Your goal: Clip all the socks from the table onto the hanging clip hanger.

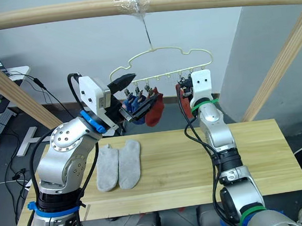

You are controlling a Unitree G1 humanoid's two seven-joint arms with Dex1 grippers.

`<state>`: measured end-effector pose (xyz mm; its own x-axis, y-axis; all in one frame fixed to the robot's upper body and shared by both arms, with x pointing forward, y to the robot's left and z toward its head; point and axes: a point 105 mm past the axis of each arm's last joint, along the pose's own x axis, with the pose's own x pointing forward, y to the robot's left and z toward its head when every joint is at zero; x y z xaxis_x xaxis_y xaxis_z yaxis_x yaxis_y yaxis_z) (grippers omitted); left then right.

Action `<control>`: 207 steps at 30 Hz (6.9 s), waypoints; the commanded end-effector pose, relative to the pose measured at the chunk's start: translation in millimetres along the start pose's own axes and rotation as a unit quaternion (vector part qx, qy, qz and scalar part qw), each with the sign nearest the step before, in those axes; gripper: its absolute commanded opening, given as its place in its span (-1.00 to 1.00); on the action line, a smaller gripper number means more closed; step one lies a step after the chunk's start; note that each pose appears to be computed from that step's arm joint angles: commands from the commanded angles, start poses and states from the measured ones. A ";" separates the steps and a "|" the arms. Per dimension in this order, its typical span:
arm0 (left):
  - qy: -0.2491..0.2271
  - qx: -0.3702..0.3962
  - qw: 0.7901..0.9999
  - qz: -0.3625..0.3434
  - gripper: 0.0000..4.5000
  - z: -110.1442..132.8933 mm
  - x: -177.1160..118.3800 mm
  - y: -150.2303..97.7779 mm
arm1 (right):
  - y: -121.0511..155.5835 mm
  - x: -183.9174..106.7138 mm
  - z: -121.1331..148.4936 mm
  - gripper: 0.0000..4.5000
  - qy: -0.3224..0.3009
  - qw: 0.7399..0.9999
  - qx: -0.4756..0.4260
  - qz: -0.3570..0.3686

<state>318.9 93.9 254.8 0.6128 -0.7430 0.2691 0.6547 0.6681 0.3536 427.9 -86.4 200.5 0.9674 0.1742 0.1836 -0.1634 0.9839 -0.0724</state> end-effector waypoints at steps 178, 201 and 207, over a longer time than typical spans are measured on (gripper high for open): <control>0.042 -0.398 0.916 -0.005 -0.76 -88.0 92.9 -97.0 | -59.3 -93.4 74.7 1.00 0.085 0.985 0.117 0.090; 0.034 -0.135 0.990 -0.021 1.00 -31.1 14.7 -20.3 | -32.4 -87.0 33.0 0.43 -0.015 1.000 -0.018 0.003; 0.031 -0.108 0.993 -0.019 1.00 -9.1 2.1 -21.0 | -30.3 -76.8 31.9 -0.09 -0.029 0.999 -0.018 -0.009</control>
<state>320.0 79.9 227.8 0.6268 -0.7621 0.1622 0.7510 0.6464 0.1350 353.8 -127.9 204.6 0.9691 0.1743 0.1746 -0.1604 0.9828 -0.0913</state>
